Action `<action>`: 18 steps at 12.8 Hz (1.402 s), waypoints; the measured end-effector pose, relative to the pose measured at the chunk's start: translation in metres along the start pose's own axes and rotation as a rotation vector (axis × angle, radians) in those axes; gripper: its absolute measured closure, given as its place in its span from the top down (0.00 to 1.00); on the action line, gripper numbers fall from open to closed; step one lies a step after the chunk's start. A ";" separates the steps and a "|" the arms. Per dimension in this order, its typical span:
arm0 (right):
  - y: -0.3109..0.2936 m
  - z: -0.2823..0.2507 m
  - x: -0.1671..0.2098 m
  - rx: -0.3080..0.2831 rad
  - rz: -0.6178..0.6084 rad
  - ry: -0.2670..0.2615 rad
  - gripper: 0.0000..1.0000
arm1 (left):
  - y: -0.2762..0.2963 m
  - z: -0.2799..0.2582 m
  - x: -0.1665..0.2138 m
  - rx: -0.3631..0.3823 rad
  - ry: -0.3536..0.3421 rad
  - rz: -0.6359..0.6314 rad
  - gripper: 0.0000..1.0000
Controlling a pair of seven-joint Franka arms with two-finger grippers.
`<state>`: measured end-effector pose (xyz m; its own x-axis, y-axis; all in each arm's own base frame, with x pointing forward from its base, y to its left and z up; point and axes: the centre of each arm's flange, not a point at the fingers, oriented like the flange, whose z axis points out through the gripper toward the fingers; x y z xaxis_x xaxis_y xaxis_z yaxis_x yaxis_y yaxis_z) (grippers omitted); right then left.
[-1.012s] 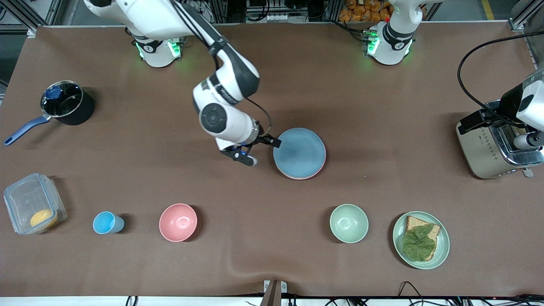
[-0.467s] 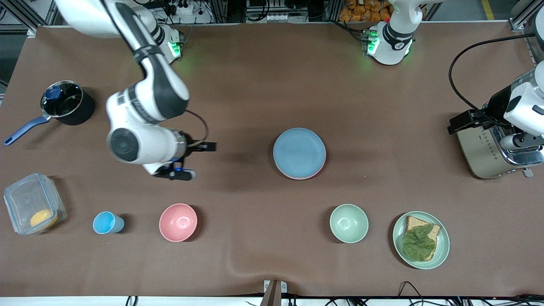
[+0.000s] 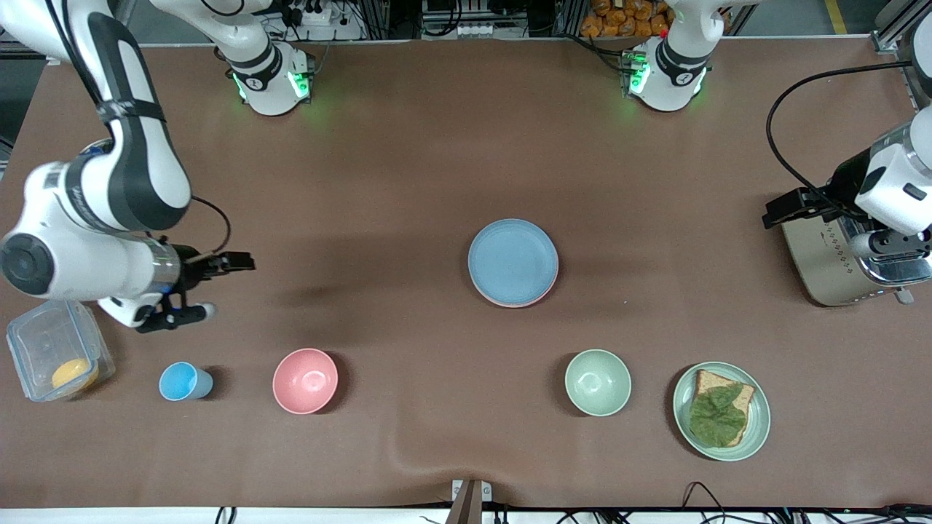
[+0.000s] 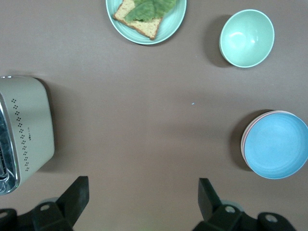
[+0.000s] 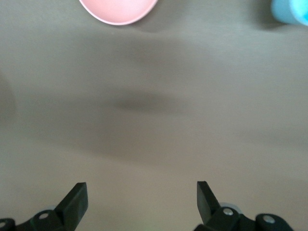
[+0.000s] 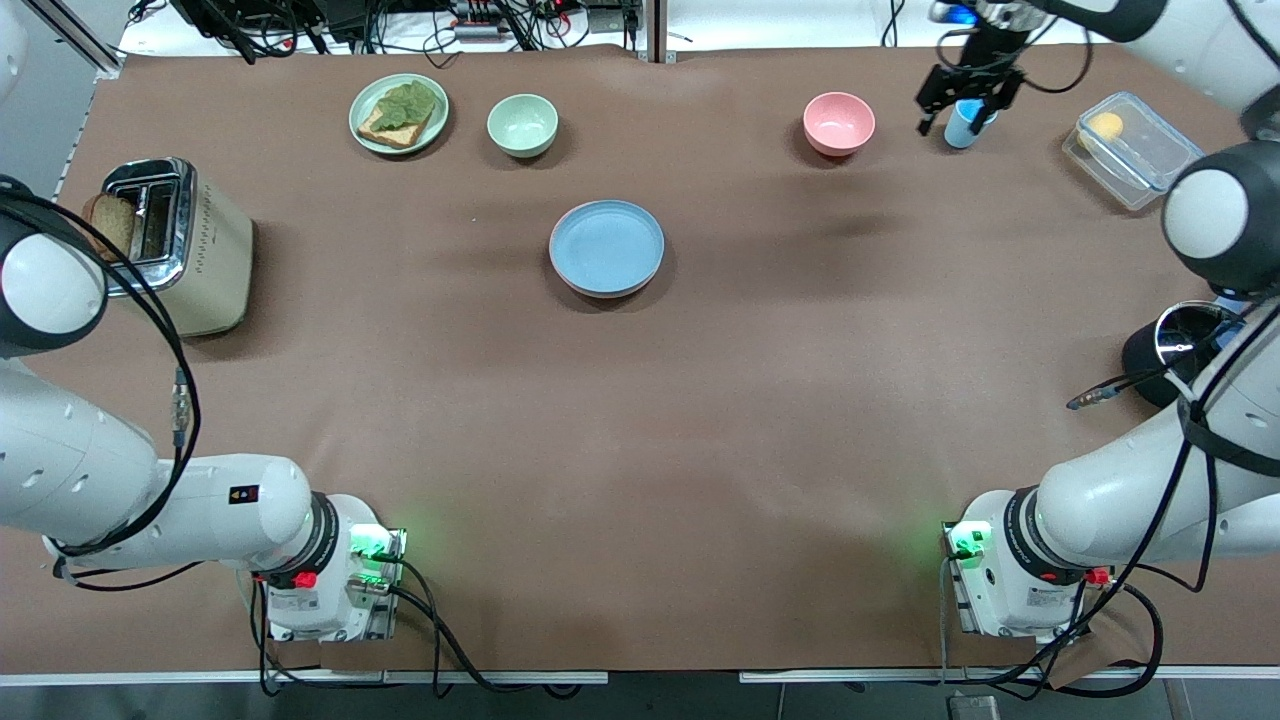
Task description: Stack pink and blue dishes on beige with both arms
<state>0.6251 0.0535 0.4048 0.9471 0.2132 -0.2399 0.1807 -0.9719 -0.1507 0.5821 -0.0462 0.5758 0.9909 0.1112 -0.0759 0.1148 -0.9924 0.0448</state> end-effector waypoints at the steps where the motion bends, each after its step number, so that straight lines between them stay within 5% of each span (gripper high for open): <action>1: -0.006 -0.012 -0.014 -0.037 -0.016 0.040 1.00 | 0.009 0.001 -0.002 0.000 -0.002 0.017 1.00; 3: -0.030 -0.037 -0.052 -0.084 -0.050 0.120 1.00 | 0.023 0.002 -0.005 0.000 -0.005 0.043 1.00; 9: -0.022 -0.144 -0.109 -0.120 -0.012 0.224 1.00 | 0.030 0.004 -0.006 0.000 -0.009 0.055 1.00; 18: 0.030 -0.190 -0.134 -0.125 0.074 0.227 1.00 | -0.027 -0.016 0.000 -0.007 0.025 -0.046 1.00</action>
<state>0.5536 -0.0236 0.6144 0.9916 0.1271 -0.0223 0.1267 -0.9918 -0.0177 0.5805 -0.0183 0.5903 0.9860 0.1582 -0.0532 0.1608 -0.9858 0.0490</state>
